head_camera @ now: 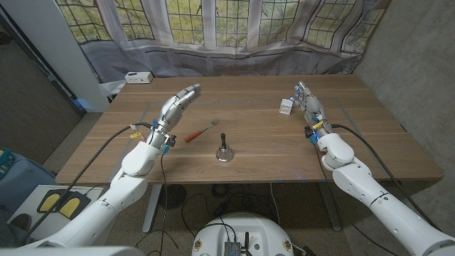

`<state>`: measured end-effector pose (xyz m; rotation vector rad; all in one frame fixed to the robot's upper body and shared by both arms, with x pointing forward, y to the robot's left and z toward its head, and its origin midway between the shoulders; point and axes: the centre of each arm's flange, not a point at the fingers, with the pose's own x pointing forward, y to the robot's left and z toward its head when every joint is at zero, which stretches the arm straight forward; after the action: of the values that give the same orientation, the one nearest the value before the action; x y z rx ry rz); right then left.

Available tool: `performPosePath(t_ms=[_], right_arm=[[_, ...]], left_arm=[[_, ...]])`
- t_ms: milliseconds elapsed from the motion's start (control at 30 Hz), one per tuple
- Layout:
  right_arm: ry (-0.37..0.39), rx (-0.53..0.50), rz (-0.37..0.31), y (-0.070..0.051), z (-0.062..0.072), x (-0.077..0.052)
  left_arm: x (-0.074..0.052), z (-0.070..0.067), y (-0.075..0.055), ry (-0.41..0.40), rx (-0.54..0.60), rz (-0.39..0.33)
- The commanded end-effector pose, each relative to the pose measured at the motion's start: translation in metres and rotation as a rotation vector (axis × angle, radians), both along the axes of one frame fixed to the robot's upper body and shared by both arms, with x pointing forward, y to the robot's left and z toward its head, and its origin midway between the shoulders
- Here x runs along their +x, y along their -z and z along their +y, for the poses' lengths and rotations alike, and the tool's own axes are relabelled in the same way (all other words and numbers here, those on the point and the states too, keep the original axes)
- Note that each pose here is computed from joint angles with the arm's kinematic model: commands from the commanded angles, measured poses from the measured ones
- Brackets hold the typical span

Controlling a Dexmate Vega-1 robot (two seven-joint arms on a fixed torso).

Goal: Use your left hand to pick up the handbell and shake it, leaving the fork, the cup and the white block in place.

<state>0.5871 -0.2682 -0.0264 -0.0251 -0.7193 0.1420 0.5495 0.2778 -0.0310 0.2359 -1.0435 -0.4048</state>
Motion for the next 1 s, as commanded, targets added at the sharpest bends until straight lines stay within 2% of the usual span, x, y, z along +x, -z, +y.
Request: performPosePath(t_ms=[33,167,400,500,700,1000], right_arm=[[0.005,-0.011,-0.005,-0.001,0.002,-0.003],[0.011,-0.018,0.003,0.0,0.002,-0.006],[0.029,-0.015,0.002,0.004,-0.003,-0.015],[0.032,-0.02,0.003,0.004,-0.004,-0.017],[0.024,-0.035,0.001,-0.002,-0.002,-0.018],[0.0,-0.052,0.001,-0.005,0.006,-0.014]], left_arm=[[-0.01,-0.015,0.0,0.027,0.079,-0.062],[-0.016,-0.016,-0.001,0.013,0.131,-0.097],[-0.021,-0.025,-0.001,0.036,0.187,-0.128],[-0.027,-0.025,0.0,0.015,0.223,-0.146],[-0.046,-0.016,-0.005,-0.091,0.337,-0.206],[-0.068,-0.01,-0.014,-0.242,0.415,-0.296]])
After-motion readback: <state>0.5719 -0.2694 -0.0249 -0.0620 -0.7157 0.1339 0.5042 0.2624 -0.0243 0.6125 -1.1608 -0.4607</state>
